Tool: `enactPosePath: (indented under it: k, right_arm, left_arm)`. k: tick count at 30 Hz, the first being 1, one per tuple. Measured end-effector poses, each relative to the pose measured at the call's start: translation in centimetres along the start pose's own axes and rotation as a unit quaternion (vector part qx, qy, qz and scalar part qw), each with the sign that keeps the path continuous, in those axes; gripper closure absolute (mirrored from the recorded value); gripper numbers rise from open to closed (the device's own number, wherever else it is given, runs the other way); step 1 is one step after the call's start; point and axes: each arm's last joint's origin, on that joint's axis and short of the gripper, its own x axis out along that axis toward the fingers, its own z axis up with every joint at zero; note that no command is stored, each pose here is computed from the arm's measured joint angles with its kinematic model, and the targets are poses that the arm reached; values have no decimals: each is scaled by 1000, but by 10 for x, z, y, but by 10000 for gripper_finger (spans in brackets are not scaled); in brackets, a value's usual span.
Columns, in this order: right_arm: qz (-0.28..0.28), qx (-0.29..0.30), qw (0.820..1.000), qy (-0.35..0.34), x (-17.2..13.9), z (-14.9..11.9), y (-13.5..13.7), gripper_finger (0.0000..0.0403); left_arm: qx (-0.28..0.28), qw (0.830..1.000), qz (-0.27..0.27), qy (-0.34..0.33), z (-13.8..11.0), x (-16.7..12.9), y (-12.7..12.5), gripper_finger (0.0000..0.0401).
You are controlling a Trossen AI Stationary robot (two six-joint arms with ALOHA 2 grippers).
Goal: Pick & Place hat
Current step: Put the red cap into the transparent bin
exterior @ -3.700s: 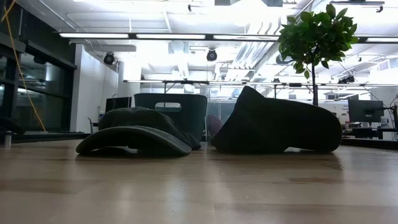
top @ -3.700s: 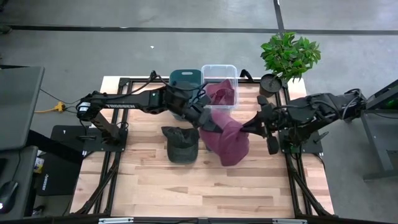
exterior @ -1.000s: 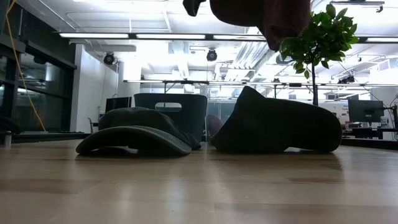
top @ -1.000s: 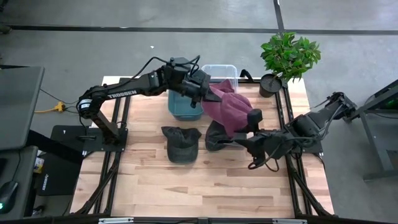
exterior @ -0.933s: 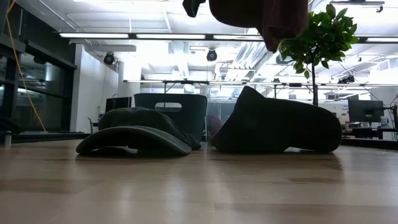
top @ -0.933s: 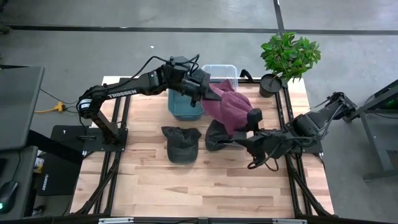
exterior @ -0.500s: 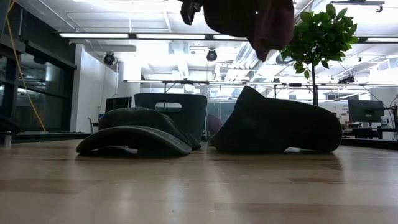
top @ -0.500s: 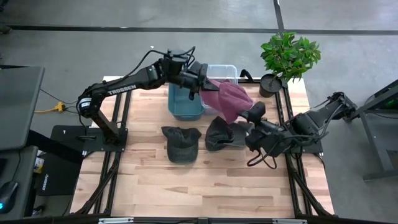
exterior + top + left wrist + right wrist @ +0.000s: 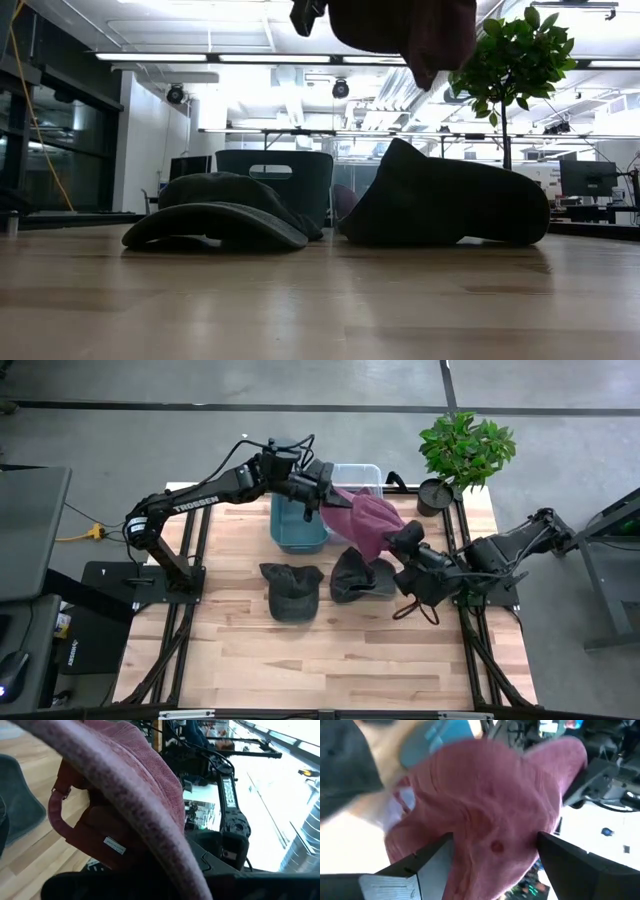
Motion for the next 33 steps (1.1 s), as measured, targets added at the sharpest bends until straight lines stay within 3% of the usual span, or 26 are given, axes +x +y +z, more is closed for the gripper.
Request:
enactPosePath:
  k: [10,17,28,33]
  right_arm:
    - [-22,-16,999,-26,23,4,-20,123]
    - [-63,-63,995,-35,34,13,-20,123]
    - [-123,-54,990,52,20,18,-20,123]
    - [-135,-51,989,27,5,27,-15,123]
  left_arm:
    - [6,999,-24,29,-6,3,-5,401]
    - [3,999,-23,35,-10,5,-6,401]
    - [0,1000,-18,2,-8,4,-5,401]
    - [-2,1000,-17,-15,-4,3,-5,401]
